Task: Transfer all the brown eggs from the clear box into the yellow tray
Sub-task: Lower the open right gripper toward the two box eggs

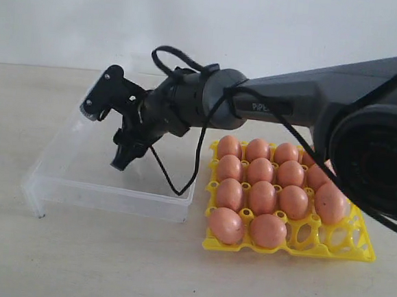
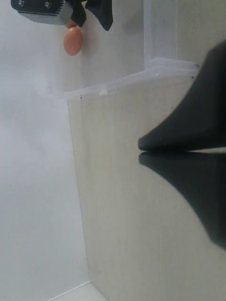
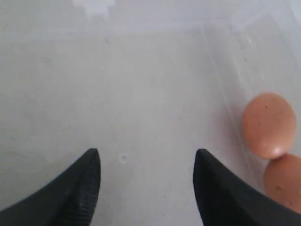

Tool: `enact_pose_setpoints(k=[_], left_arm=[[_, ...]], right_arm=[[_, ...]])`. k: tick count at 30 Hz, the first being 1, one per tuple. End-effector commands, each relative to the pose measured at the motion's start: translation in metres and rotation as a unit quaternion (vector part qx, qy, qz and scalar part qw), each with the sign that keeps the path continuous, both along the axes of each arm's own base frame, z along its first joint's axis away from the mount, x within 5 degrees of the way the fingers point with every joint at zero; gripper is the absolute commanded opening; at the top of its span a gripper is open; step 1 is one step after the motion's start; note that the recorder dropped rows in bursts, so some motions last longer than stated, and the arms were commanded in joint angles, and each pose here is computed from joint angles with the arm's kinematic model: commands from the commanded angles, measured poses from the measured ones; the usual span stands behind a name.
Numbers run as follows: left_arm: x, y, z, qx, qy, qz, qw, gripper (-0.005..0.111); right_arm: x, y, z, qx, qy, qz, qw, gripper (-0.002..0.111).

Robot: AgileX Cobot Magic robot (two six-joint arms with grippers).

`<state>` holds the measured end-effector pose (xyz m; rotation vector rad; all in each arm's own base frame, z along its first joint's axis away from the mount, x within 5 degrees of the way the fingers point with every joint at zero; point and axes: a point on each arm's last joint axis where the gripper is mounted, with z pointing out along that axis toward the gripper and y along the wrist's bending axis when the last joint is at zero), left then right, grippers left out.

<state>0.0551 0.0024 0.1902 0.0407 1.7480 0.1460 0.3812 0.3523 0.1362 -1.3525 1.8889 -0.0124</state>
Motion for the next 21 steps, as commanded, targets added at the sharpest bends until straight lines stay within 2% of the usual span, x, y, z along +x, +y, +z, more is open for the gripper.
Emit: enact_pose_setpoints(k=[1, 3, 7, 9, 13, 18, 21], left_arm=[[0.0, 0.0, 0.0, -0.008, -0.004, 0.001, 1.0, -0.004], [0.0, 0.0, 0.0, -0.008, -0.004, 0.001, 1.0, -0.004], [0.0, 0.0, 0.0, -0.008, -0.004, 0.001, 1.0, -0.004], [0.0, 0.0, 0.0, -0.008, -0.004, 0.001, 1.0, -0.004], [0.0, 0.0, 0.0, -0.008, -0.004, 0.001, 1.0, -0.004], [0.0, 0.0, 0.0, -0.008, -0.004, 0.001, 1.0, -0.004], [0.0, 0.0, 0.0, -0.008, -0.004, 0.001, 1.0, -0.004]], right_arm=[[0.019, -0.013, 0.001, -0.008, -0.071, -0.066, 0.995, 0.057], [0.023, -0.015, 0.007, 0.027, -0.084, -0.108, 0.99, 0.057], [0.033, -0.03, 0.016, 0.05, -0.134, -0.209, 0.967, 0.057], [0.036, -0.031, 0.016, 0.072, -0.121, -0.211, 0.967, 0.057], [0.038, -0.028, 0.009, 0.099, -0.086, -0.171, 0.977, 0.057], [0.042, -0.034, 0.003, 0.106, -0.077, -0.209, 0.969, 0.057], [0.041, -0.034, 0.003, 0.113, -0.07, -0.21, 0.969, 0.057]])
